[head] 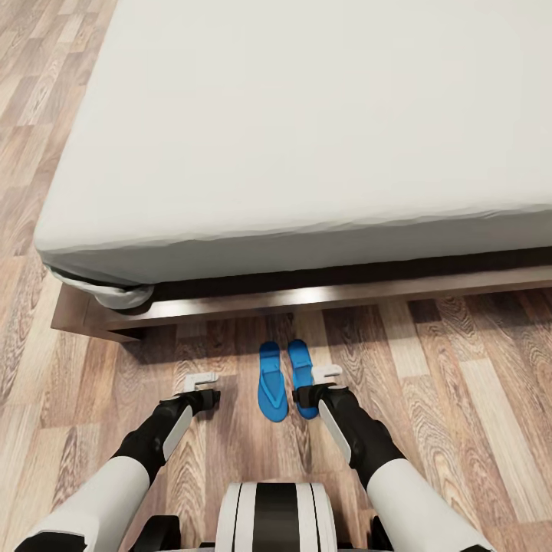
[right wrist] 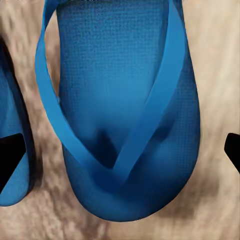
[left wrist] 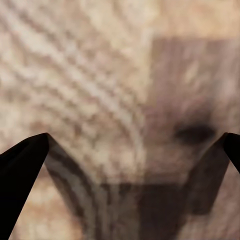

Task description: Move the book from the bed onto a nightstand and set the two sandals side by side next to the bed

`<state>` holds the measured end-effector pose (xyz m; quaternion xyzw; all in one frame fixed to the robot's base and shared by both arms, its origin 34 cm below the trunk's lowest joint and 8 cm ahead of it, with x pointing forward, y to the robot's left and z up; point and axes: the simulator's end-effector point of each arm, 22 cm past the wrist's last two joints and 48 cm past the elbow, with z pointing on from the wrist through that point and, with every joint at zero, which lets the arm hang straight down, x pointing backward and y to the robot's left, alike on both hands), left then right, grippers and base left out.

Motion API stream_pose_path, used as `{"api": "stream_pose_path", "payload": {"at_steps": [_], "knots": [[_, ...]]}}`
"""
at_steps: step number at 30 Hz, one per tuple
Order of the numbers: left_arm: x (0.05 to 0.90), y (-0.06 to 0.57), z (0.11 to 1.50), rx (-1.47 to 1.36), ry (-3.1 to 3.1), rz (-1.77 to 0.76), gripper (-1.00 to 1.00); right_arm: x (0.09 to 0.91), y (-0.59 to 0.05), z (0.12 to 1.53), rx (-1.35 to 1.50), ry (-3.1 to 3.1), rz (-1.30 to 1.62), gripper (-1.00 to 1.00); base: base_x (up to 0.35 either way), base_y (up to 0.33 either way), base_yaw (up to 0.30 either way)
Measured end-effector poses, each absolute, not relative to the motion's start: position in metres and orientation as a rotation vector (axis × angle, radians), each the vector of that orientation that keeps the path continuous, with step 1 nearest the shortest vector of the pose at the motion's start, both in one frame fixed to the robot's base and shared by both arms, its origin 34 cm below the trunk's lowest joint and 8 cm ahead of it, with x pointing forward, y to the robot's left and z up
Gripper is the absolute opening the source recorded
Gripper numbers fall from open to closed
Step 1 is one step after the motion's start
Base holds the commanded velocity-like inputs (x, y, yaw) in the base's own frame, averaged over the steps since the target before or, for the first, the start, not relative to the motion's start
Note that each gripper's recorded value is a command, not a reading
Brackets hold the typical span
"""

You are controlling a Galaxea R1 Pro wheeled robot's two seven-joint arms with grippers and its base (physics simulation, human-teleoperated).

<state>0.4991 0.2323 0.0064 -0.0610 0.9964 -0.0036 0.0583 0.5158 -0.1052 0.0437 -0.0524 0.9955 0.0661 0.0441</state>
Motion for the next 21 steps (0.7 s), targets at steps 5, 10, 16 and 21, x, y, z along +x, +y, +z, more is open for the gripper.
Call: {"api": "stream_pose_path", "payload": {"at_steps": [5,10,16,21], "knots": [[0.499,0.232,0.006,-0.185,3.019,-0.011,1.00,0.517,-0.105,0.044,-0.160,3.041,0.202,1.00,0.000,0.000,0.000],[0.499,0.234,0.014,-0.172,3.045,0.000,1.00,0.527,-0.105,0.054,-0.159,3.018,0.201,1.00,0.000,0.000,0.000],[0.525,0.223,0.027,-0.181,2.952,-0.084,1.00,0.548,-0.103,0.071,-0.154,2.968,0.207,1.00,0.000,0.000,0.000],[0.534,0.223,0.036,-0.179,2.932,-0.085,1.00,0.580,-0.100,0.096,-0.143,2.888,0.212,1.00,0.000,0.000,0.000]]}}
